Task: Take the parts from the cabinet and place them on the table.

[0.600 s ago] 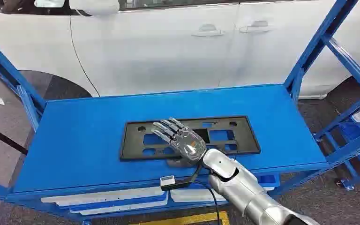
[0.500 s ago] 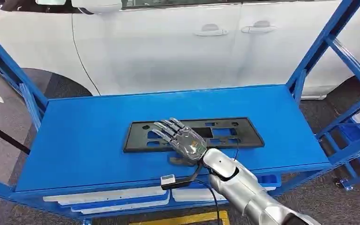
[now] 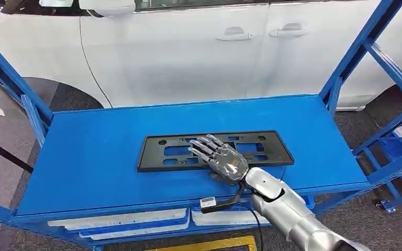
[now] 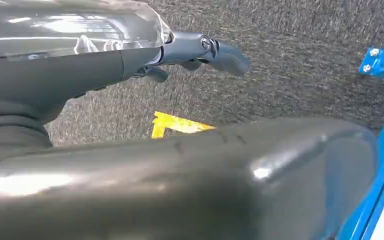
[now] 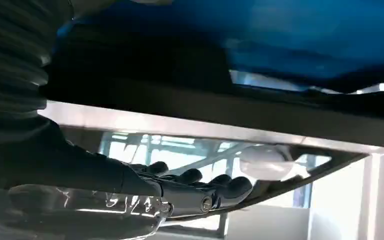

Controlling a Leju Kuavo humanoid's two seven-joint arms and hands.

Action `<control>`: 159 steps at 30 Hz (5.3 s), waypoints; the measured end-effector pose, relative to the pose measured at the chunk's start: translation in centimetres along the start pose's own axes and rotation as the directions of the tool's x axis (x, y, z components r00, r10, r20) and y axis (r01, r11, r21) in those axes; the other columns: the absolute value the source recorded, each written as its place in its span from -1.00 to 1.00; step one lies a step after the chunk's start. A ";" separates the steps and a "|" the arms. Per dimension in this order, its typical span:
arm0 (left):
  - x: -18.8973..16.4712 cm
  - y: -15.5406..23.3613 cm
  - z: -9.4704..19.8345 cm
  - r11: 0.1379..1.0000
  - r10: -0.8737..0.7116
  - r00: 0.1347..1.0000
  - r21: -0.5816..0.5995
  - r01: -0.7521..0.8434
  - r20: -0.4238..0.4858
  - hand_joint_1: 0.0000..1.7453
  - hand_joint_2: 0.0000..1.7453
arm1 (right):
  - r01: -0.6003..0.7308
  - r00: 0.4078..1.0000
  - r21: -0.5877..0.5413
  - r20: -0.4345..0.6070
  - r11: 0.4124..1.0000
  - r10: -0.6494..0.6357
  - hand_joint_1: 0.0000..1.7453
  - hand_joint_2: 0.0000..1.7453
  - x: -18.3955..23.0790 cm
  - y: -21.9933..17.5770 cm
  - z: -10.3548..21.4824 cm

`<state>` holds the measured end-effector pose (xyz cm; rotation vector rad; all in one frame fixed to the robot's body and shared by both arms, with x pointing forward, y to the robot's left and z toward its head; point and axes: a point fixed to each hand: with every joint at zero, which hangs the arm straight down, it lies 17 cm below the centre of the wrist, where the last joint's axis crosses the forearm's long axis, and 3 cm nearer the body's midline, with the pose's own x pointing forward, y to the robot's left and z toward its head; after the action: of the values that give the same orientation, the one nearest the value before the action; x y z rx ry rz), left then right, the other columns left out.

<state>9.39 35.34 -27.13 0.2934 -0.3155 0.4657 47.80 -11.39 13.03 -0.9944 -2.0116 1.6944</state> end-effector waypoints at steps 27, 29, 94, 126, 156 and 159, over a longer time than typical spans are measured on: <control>0.6 -0.2 0.0 1.000 -0.003 1.000 -0.005 0.003 0.031 -1.00 -1.00 | -0.222 0.956 0.101 -0.176 0.970 0.237 0.94 1.00 -5.9 2.5 3.1; 0.6 -0.2 0.0 1.000 -0.003 0.999 -0.004 0.003 0.033 -1.00 -1.00 | -0.215 0.957 0.105 -0.174 0.971 0.231 0.94 1.00 -5.7 2.6 2.6; 4.2 -2.6 0.8 0.986 0.072 0.978 -0.162 -0.040 0.196 -1.00 1.00 | 0.991 -0.128 0.081 0.760 -0.103 -0.637 1.00 1.00 9.9 -30.9 6.6; 3.8 -1.6 0.4 0.991 0.016 0.985 -0.133 0.007 0.171 -1.00 1.00 | 0.983 -0.182 0.131 0.762 -0.126 -0.622 1.00 1.00 13.0 -30.7 9.1; 3.5 -0.1 -0.3 0.996 -0.009 0.994 -0.082 0.018 0.113 -1.00 1.00 | 0.985 -0.153 0.073 0.783 -0.154 -0.603 1.00 1.00 8.0 -31.7 7.2; 3.0 0.5 -0.5 0.998 -0.023 0.996 -0.061 0.028 0.081 -1.00 1.00 | 0.985 -0.159 0.086 0.765 -0.147 -0.624 1.00 1.00 8.5 -30.9 7.4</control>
<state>11.78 37.08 -26.41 0.2559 -0.4032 0.4188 27.87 -12.48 39.11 1.1913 -2.4621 0.3569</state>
